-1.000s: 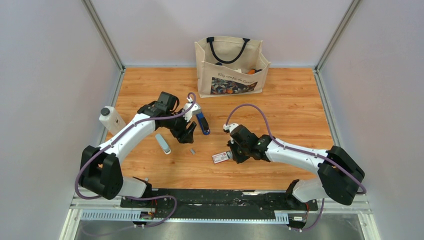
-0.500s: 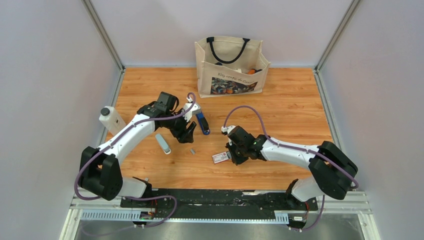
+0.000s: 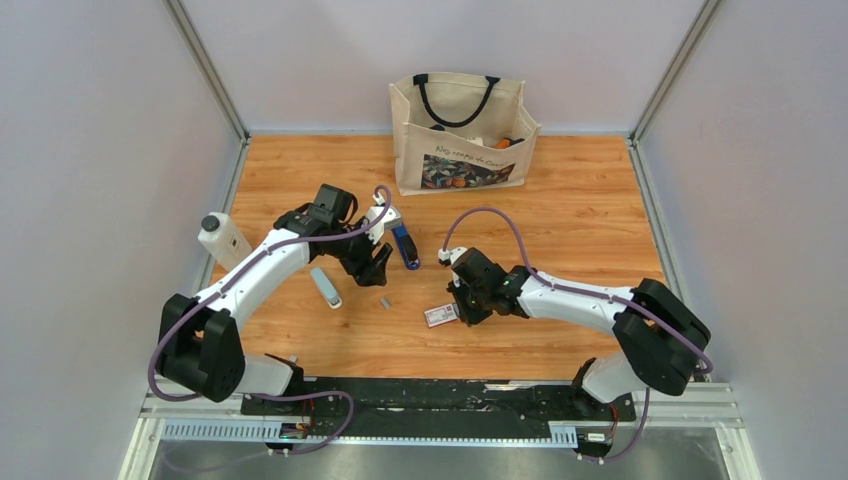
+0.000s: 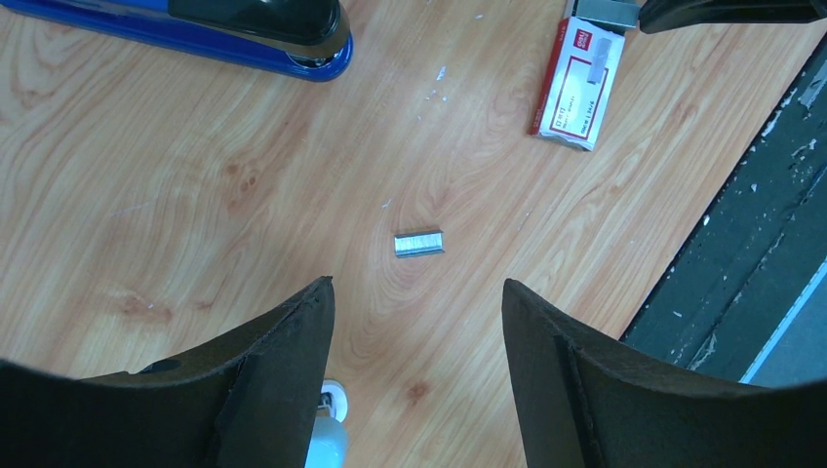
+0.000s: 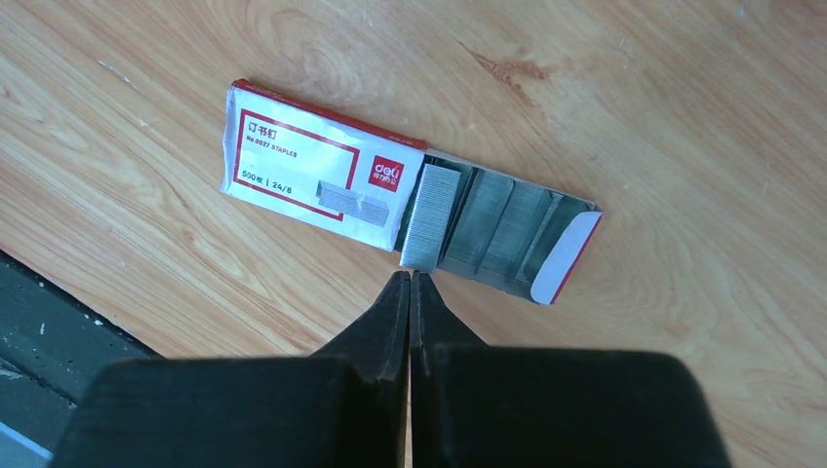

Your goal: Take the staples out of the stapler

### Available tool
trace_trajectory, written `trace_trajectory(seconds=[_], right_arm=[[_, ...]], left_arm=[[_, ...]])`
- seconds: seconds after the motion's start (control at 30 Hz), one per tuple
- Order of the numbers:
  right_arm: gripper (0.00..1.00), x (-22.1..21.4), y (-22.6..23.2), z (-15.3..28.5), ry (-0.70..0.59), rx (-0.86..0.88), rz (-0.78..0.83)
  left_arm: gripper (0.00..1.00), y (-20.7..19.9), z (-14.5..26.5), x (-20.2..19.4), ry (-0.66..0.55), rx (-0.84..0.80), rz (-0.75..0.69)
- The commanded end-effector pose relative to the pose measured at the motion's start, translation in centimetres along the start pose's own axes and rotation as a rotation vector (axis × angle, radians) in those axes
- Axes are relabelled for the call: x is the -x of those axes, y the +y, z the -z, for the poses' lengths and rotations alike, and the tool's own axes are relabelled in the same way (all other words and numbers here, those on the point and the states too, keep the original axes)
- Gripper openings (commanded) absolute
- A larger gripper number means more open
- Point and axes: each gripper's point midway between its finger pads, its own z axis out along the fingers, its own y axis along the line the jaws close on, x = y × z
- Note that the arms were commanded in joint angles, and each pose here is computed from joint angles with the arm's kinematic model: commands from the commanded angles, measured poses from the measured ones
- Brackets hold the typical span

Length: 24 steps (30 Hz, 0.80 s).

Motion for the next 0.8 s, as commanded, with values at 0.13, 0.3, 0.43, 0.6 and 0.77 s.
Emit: trace_trajectory(seconds=[0.13,0.3,0.43,0.6,0.77], right_arm=[[0.00,2.21,0.80,0.12,-0.059,0.024,0.027],[0.00,2.07,1.03,0.38,-0.058,0.038,0.026],[0.00,2.13,1.00,0.39,-0.061,0.038,0.025],[0.00,2.40,1.13,0.05,-0.055,0.038,0.031],[0.00,2.98,1.17,0.22,-0.071,0.038,0.035]], left_arm=[[0.72,-0.40,0.55,0.49,-0.031,0.005,-0.037],[0.72,-0.37,0.68,0.57,-0.034,0.009,-0.042],[0.72,-0.38,0.78,0.68,-0.037,0.010,-0.038],[0.72,-0.47,0.72,0.48,-0.035,0.008,-0.035],[0.72,-0.58,0.63,0.33,-0.034,0.003,-0.038]])
